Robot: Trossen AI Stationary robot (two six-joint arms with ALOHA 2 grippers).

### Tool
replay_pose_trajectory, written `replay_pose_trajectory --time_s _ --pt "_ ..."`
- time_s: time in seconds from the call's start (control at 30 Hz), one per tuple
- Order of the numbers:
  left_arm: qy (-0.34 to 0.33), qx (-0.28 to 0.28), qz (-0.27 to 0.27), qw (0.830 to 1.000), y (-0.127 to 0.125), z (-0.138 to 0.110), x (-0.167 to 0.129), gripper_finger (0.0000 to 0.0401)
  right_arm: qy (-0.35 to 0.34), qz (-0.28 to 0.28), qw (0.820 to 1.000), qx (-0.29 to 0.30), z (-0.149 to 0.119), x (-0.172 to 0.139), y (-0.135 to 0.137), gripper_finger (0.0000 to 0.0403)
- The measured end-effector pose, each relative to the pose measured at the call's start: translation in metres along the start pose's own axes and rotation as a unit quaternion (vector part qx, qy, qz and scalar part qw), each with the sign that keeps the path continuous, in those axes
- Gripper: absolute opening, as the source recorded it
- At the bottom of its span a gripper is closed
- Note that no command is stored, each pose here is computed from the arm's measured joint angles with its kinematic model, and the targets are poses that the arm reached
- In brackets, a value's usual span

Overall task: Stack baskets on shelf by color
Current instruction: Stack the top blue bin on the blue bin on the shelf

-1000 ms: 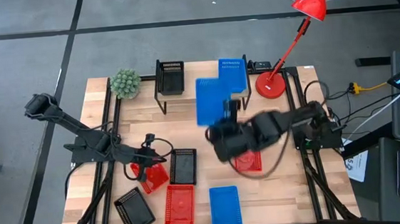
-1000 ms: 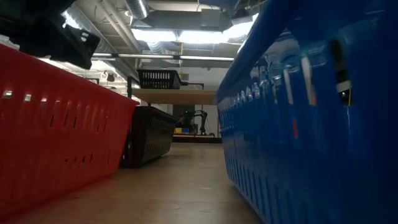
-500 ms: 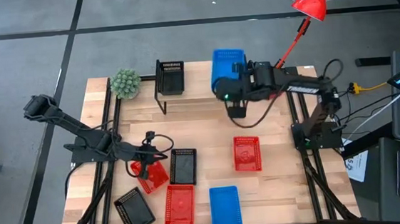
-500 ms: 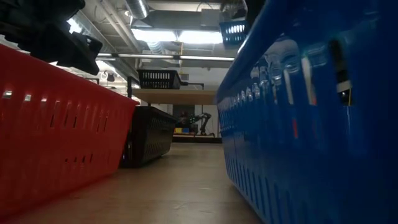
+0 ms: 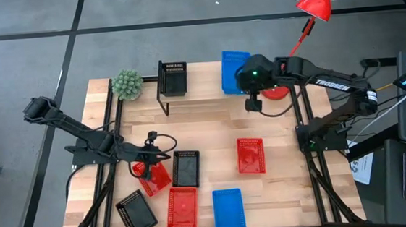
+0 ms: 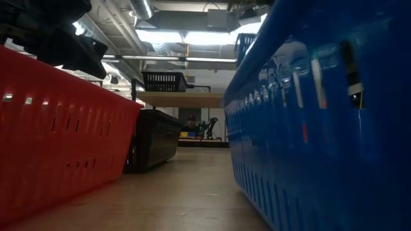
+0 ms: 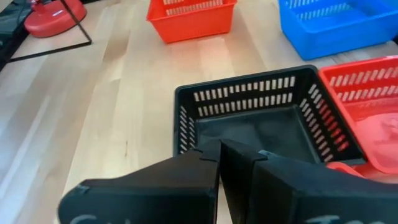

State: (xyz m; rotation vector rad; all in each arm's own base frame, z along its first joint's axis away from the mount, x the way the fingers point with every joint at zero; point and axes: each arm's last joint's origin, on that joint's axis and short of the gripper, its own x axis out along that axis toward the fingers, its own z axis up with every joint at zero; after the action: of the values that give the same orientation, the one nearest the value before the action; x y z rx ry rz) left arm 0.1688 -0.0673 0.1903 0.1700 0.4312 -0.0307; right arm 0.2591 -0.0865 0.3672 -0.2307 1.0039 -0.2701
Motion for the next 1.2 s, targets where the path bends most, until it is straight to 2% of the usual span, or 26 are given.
replay_pose_trajectory --time_s 0.17,0.6,0.97,1.2 --pt "0.002 -0.017 0.015 1.000 0.006 0.000 0.002 0.0000 0.018 -0.007 1.000 -0.010 -0.011 0.022 -0.005 0.0000" --pt "0.003 -0.019 0.019 1.000 0.007 0.000 0.003 0.0000 0.017 -0.002 1.000 0.015 -0.019 0.026 -0.024 0.0002" --pt "0.003 -0.022 0.019 1.000 0.007 0.000 0.003 0.0000 0.029 -0.006 0.999 0.025 -0.027 0.037 -0.028 0.0068" --pt "0.003 -0.022 0.019 1.000 0.007 0.000 0.003 0.0000 0.022 -0.005 0.999 0.032 -0.023 0.030 -0.027 0.0076"
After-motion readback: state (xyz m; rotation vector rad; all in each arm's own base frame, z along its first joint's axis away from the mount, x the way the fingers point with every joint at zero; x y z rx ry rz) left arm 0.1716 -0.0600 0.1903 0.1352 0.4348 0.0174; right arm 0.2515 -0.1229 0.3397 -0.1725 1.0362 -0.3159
